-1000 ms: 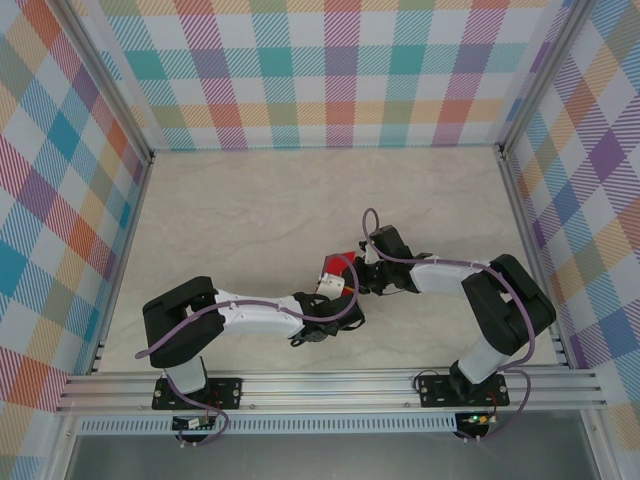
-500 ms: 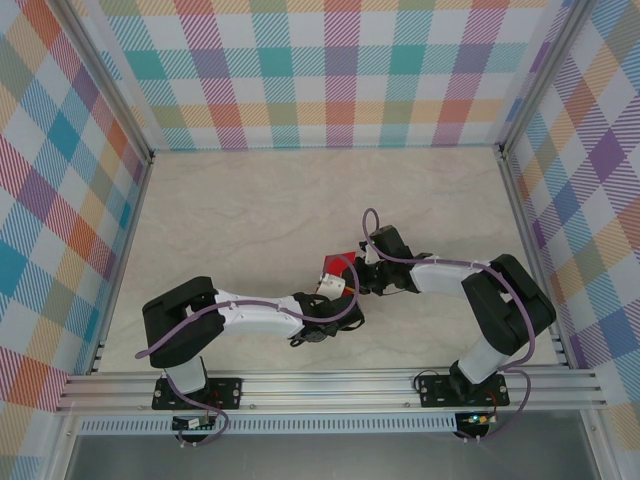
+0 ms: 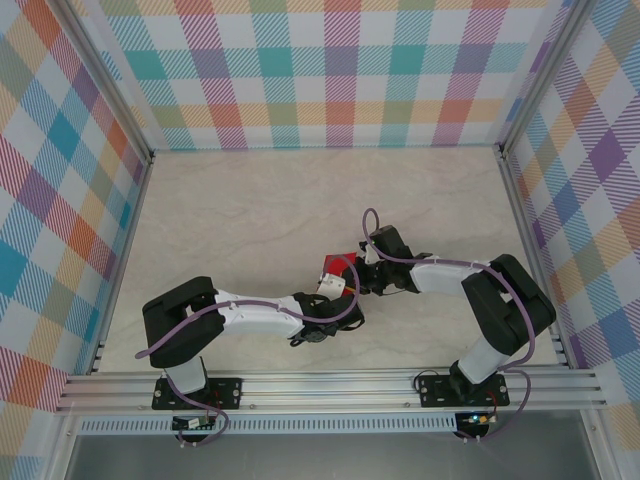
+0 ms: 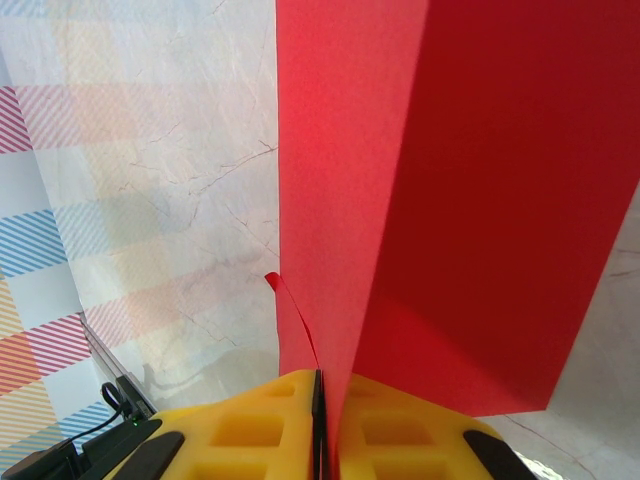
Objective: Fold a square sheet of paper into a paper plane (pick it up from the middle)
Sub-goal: Fourth fold the wing at the center of the table.
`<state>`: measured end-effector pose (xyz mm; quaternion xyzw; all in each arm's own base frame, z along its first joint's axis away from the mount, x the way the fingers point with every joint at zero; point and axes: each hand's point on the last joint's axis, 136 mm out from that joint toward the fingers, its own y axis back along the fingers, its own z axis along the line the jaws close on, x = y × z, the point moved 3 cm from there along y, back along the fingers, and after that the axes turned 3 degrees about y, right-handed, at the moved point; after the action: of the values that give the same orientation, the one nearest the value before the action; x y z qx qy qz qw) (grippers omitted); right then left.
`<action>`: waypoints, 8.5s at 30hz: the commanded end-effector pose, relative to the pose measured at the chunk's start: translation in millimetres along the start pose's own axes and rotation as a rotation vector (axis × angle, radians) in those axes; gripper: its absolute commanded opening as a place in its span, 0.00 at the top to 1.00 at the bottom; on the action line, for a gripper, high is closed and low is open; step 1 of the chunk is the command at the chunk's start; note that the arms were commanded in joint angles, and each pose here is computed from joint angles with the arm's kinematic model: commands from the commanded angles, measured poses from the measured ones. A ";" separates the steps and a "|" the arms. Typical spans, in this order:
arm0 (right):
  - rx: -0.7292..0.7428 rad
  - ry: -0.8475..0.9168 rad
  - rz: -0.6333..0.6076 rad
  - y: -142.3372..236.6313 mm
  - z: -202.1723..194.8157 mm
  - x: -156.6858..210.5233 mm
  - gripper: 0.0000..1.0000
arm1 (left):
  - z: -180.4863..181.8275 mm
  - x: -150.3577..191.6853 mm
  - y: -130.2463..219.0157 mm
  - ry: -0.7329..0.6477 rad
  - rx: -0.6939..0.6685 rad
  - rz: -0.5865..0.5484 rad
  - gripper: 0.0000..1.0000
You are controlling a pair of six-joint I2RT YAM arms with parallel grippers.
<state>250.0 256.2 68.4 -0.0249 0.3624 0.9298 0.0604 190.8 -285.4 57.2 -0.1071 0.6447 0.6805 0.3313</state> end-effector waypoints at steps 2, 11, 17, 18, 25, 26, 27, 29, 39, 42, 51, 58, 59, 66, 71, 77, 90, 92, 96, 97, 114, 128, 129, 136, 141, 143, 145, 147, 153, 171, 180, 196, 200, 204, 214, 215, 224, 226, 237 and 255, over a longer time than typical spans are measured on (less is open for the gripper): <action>-0.009 0.026 -0.007 2.3 7.1 -5.7 0.89 | -2.7 -6.2 -1.1 -0.011 -0.009 -0.021 0.70; -0.016 0.026 -0.010 3.2 9.8 -6.8 0.89 | -9.8 -5.4 0.2 -0.009 0.050 -0.016 0.61; -0.016 0.026 -0.010 3.2 10.6 -7.2 0.89 | -10.6 -6.1 -0.6 -0.027 0.050 -0.021 0.56; -0.015 0.025 -0.010 3.3 10.3 -7.3 0.89 | -10.1 -6.6 -1.1 -0.027 0.041 -0.023 0.56; -0.012 0.025 -0.010 4.2 9.7 -6.3 0.89 | -1.1 -6.4 -4.9 -0.037 -0.041 -0.026 0.62; -0.012 0.025 -0.010 4.3 9.4 -5.9 0.89 | -0.5 -7.0 -4.9 -0.035 -0.044 -0.029 0.62; -0.010 0.025 -0.010 4.5 9.4 -5.8 0.89 | 0.1 -6.8 -4.9 -0.035 -0.045 -0.028 0.63; -0.011 0.027 -0.013 5.3 10.1 -6.4 0.89 | -0.2 -7.2 -5.0 -0.034 -0.045 -0.029 0.65; -0.008 0.027 -0.016 6.2 9.8 -6.1 0.89 | -1.8 -6.2 -5.2 -0.030 -0.031 -0.026 0.81; -0.006 0.028 -0.016 6.1 9.6 -6.1 0.89 | -0.7 -6.2 -4.8 -0.024 -0.031 -0.027 0.86; -0.008 0.031 -0.017 8.1 11.2 -5.9 0.89 | 3.5 -5.4 -6.5 0.043 0.035 -0.008 0.95; 0.016 0.053 -0.053 27.8 14.1 -9.3 0.69 | 1.1 -9.8 -2.2 0.139 0.260 0.003 0.98; 0.019 0.055 -0.063 32.2 14.3 -9.9 0.65 | 0.5 -10.8 -1.2 0.153 0.297 0.005 0.98; 0.020 0.091 -0.156 69.3 18.7 -10.0 0.50 | 8.3 -10.3 -7.2 0.273 0.491 0.057 0.98; -0.048 0.110 -0.139 71.9 24.0 0.1 0.59 | 13.9 -6.3 -14.7 0.366 0.593 0.089 0.98; -0.094 0.105 -0.086 55.0 24.2 7.1 0.70 | 17.9 -9.4 -14.9 0.432 0.698 0.113 0.98; -0.155 0.124 0.021 -3.8 47.9 12.7 0.90 | 30.5 -11.7 -16.8 0.502 0.773 0.138 0.97; -0.165 0.113 0.017 -8.9 48.0 9.4 0.90 | 30.6 -11.2 -17.3 0.504 0.780 0.145 0.97; -0.169 0.106 0.018 -15.0 51.5 3.1 0.90 | 31.1 -10.1 -19.3 0.508 0.787 0.156 0.97; -0.147 0.096 0.012 -16.8 47.5 1.6 0.90 | 30.8 -10.1 -19.6 0.509 0.789 0.158 0.97; -0.002 0.008 -0.006 -37.7 12.9 -9.1 0.91 | 36.4 -4.1 -27.6 0.506 0.767 0.184 0.95; -0.123 0.096 0.001 -11.5 45.4 -0.3 0.89 | 30.4 -12.8 -31.5 0.536 0.868 0.249 0.98; -0.121 0.090 0.001 -13.2 43.6 -0.3 0.89 | 30.9 -12.5 -32.3 0.545 0.872 0.254 0.98; -0.115 0.085 0.006 -22.1 41.3 -5.1 0.89 | 32.7 -10.6 -36.7 0.587 0.903 0.284 0.98; -0.085 0.081 0.008 -28.2 34.8 -8.1 0.89 | 32.8 -10.7 -37.9 0.598 0.919 0.292 0.98; -0.065 0.077 0.008 -32.2 30.8 -10.1 0.89 | 33.4 -9.6 -38.3 0.597 0.916 0.293 0.98; -0.056 0.073 0.011 -35.5 28.6 -12.1 0.90 | 33.6 -7.6 -39.3 0.596 0.908 0.300 0.98; -0.042 0.063 0.007 -37.2 25.3 -14.4 0.90 | 34.5 -6.2 -39.9 0.593 0.898 0.303 0.97; -0.023 0.052 0.004 -40.4 17.9 -16.9 0.90 | 40.3 -1.8 -40.7 0.585 0.850 0.301 0.88; -0.040 0.049 0.032 -49.4 15.3 -18.1 0.90 | 48.2 12.7 -42.0 0.544 0.773 0.330 0.91; -0.078 0.053 0.034 -44.8 22.6 -20.4 0.90 | 55.1 23.7 -52.7 0.602 0.690 0.360 1.00; -0.119 0.072 0.000 -16.9 28.3 -16.2 0.87 | 51.8 24.6 -52.4 0.665 0.721 0.374 1.00; -0.124 0.067 0.018 -23.8 28.7 -18.5 0.87 | 49.2 25.1 -52.9 0.669 0.742 0.378 1.00; -0.115 0.059 0.021 -27.8 27.5 -21.8 0.87 | 48.7 23.9 -52.6 0.664 0.749 0.372 1.00; 0.000 -0.007 0.017 -40.0 4.8 -27.6 0.88 | 49.2 28.2 -56.1 0.672 0.722 0.410 1.00; 0.014 -0.018 0.017 -41.3 1.0 -27.2 0.88 | 49.1 28.7 -56.4 0.672 0.721 0.417 1.00; 0.030 -0.030 0.029 -49.5 -10.4 -24.9 0.89 | 47.9 31.1 -57.5 0.685 0.719 0.458 1.00; 0.015 -0.020 0.038 -51.2 -8.1 -25.9 0.89 | 47.9 32.0 -57.6 0.688 0.718 0.461 1.00; -0.073 0.041 0.034 -37.8 18.2 -27.9 0.87 | 48.2 35.5 -60.2 0.728 0.737 0.451 1.00; -0.081 0.046 0.069 -46.5 20.0 -30.3 0.86 | 52.0 37.1 -63.6 0.788 0.741 0.438 1.00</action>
<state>282.2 295.5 55.7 -0.0294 0.3292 0.9433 0.0295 226.2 -251.4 35.4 -0.0738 0.9529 0.2938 -0.0145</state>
